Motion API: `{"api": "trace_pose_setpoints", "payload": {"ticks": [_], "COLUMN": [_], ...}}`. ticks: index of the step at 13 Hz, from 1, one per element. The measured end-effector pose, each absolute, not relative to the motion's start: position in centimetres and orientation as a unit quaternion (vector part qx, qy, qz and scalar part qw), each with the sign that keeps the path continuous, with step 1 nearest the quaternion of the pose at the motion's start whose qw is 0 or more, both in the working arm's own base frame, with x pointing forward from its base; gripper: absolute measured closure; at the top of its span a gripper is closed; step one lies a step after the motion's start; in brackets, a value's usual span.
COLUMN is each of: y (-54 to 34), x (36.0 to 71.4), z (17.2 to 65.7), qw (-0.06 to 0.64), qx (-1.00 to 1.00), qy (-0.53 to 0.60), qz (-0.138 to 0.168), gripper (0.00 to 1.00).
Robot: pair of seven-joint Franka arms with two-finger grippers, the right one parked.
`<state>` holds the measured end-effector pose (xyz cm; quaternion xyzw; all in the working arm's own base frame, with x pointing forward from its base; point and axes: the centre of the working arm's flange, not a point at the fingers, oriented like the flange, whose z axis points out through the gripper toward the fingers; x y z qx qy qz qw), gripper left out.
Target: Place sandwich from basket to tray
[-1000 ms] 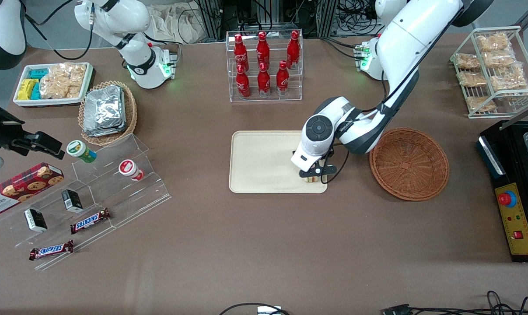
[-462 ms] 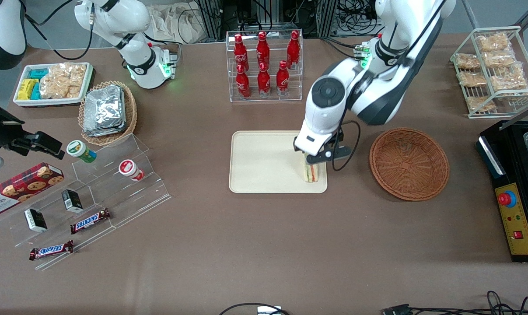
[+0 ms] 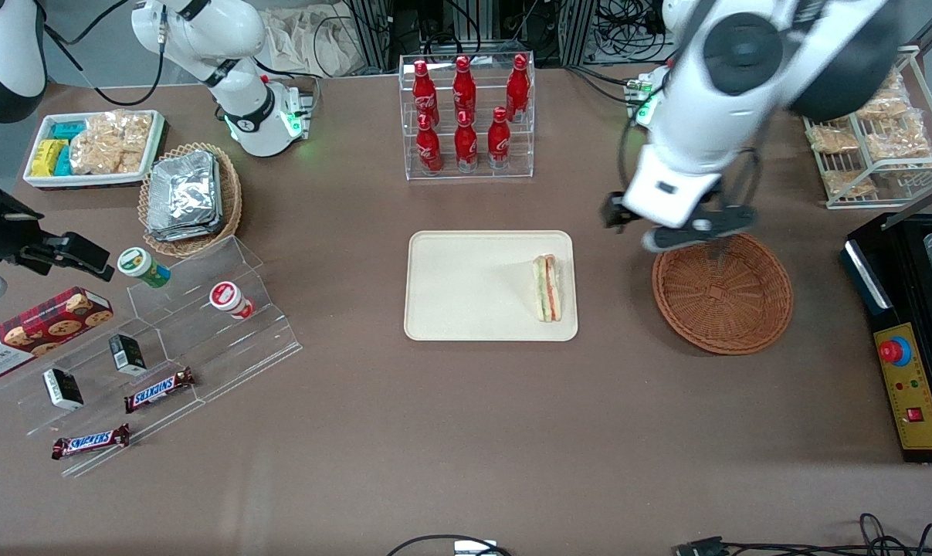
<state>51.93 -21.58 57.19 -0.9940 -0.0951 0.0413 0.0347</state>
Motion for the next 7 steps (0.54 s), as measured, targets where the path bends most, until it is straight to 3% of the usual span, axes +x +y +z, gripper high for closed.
{"api": "trace_pose_setpoints", "payload": {"ticks": [4, 7], "y": [-6.5, -2.5], "x": [52.9, 52.6], "z": [58.1, 58.6], "qw": [0.009, 0.003], "qx": [-0.995, -0.993], "qy": [-0.089, -0.108], "qz": [0.051, 0.047], "gripper": [0.00, 0.00]}}
